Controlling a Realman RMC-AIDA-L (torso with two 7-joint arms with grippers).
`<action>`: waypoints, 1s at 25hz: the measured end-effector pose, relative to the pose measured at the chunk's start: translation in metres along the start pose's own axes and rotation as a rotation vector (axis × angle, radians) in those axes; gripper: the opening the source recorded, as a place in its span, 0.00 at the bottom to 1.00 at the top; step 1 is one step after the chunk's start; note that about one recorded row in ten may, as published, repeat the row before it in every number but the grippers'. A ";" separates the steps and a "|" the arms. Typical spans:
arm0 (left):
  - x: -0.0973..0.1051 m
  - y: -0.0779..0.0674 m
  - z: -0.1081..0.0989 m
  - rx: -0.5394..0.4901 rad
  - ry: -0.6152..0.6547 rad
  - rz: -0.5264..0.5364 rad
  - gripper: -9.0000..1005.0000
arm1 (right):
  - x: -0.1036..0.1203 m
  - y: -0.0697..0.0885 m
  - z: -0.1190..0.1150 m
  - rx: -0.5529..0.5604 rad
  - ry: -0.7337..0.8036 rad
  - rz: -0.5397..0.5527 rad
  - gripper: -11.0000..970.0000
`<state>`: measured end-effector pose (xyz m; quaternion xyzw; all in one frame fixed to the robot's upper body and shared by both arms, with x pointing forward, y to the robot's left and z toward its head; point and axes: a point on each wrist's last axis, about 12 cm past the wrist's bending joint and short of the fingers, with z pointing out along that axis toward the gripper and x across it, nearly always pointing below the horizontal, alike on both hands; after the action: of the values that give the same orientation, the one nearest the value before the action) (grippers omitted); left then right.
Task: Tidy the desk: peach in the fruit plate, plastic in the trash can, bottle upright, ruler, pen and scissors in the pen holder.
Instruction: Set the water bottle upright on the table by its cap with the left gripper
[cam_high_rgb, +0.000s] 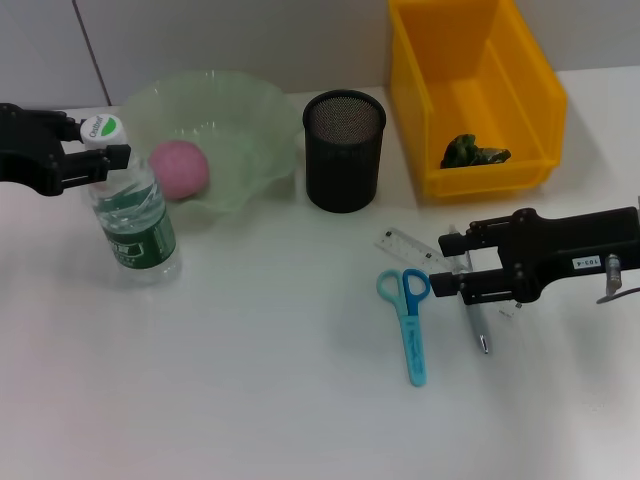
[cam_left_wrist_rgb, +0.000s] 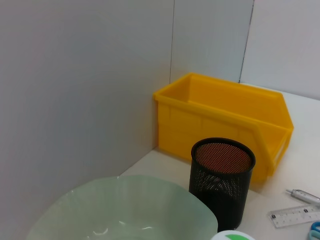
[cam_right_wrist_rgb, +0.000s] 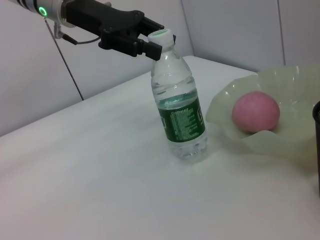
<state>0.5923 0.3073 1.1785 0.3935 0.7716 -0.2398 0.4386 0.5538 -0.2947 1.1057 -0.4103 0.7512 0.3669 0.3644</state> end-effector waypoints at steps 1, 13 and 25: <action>0.000 0.000 0.000 0.000 0.000 0.004 0.44 | 0.000 0.000 0.000 0.000 0.000 0.001 0.65; 0.001 -0.003 0.003 0.014 -0.002 0.035 0.44 | 0.002 0.000 -0.001 0.002 -0.001 0.006 0.65; 0.005 -0.005 0.003 0.015 -0.005 0.051 0.44 | 0.002 0.000 0.000 0.002 0.000 0.005 0.65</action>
<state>0.5878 0.3040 1.1723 0.4154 0.7584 -0.2353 0.4437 0.5527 -0.2956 1.1046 -0.4082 0.7525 0.3669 0.3639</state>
